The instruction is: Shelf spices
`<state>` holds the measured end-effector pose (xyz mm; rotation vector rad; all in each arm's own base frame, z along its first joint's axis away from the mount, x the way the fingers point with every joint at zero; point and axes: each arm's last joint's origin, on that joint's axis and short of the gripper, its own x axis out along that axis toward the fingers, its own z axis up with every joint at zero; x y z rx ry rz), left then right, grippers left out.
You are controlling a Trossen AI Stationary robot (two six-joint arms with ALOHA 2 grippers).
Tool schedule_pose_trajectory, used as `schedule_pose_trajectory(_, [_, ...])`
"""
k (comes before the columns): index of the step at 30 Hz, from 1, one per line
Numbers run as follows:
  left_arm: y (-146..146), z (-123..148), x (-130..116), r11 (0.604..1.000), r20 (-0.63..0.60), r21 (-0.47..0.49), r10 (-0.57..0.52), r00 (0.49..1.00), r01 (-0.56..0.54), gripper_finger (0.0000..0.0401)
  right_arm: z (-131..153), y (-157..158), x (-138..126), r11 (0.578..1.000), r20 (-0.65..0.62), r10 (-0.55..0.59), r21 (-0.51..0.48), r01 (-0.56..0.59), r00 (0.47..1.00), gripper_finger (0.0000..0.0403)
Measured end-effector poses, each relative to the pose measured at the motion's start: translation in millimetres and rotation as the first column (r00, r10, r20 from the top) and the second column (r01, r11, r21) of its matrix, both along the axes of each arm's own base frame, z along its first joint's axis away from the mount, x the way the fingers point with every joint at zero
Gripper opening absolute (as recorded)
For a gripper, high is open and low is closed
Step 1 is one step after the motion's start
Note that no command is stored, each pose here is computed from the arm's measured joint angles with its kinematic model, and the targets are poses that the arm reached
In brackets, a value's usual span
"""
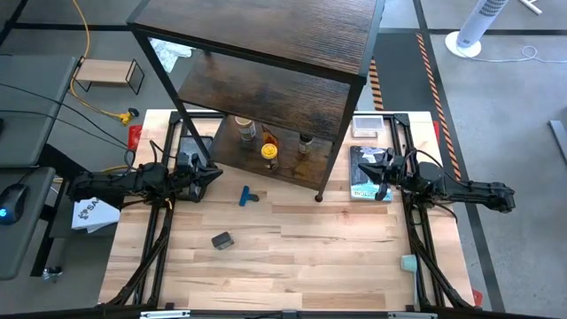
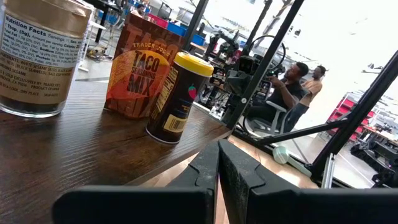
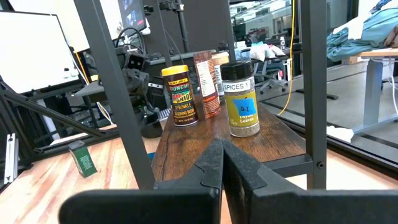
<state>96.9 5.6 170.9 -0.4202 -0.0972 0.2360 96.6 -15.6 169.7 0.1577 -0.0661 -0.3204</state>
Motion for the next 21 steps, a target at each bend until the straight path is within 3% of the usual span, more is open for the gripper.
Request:
schedule_pose_trajectory(17, [0.0, 0.3, 0.0, 1.000, 0.003, 0.000, 0.001, 1.000, -0.001, 0.0008, 0.0, 0.0, 0.0, 1.000, 0.000, 0.000, 0.000, 0.000, 1.000, 0.0000])
schedule_pose_trajectory(21, [0.2, 6.3, -0.6, 1.000, 0.070, -0.018, 0.005, 0.998, -0.004, 0.0008, 0.0, 0.0, 0.0, 1.000, 0.000, 0.000, 0.000, 0.000, 1.000, 0.0000])
